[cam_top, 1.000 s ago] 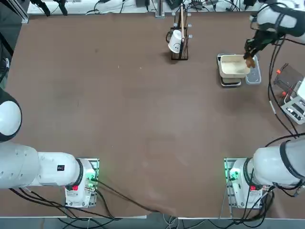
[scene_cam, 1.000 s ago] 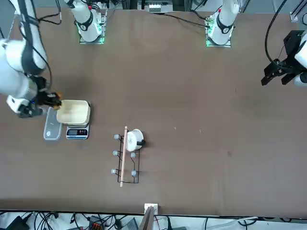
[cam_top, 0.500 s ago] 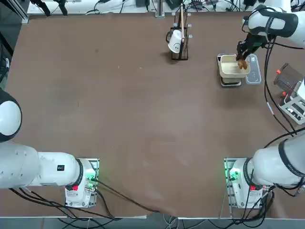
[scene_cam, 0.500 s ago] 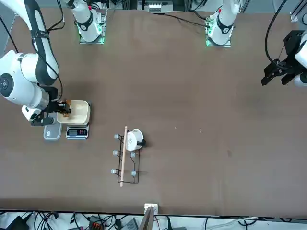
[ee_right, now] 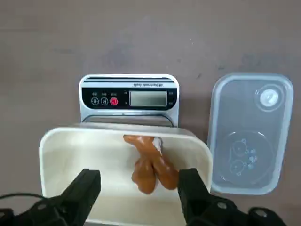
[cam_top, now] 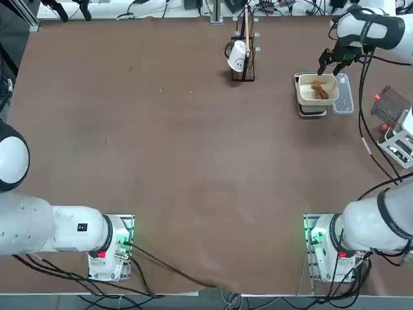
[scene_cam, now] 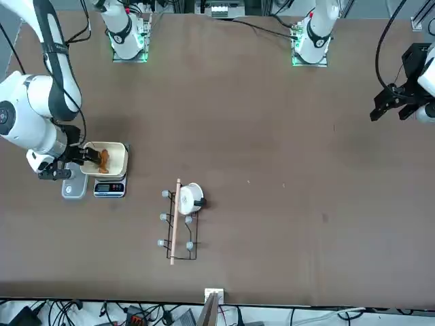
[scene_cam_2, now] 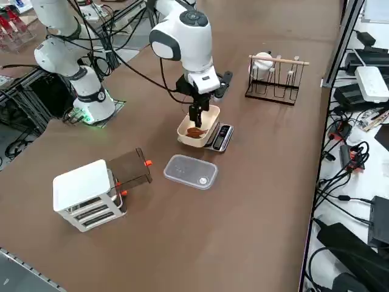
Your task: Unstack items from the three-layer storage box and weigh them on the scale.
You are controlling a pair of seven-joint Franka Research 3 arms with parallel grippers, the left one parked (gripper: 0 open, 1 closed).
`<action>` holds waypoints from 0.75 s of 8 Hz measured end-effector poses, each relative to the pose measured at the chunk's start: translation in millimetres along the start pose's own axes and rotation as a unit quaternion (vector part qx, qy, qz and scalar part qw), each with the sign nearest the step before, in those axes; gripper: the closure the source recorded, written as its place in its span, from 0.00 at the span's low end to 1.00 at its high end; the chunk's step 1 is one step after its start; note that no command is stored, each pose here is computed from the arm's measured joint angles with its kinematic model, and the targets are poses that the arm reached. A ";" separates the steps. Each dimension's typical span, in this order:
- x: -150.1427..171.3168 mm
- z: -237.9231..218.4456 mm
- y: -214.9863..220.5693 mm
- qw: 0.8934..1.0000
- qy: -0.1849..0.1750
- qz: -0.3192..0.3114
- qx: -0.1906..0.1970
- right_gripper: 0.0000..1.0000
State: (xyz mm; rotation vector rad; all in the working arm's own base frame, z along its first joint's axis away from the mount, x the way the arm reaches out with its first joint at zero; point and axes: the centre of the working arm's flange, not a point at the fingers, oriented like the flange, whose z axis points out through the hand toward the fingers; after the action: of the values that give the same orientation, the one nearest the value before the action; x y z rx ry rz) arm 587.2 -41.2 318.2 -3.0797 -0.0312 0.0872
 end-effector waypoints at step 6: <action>-45.6 -8.1 103.5 0.956 -0.139 -0.237 -0.102 0.98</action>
State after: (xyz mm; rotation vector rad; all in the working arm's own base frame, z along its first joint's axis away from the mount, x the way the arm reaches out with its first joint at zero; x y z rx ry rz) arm 544.1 -145.9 322.4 -3.1277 -0.8325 0.5198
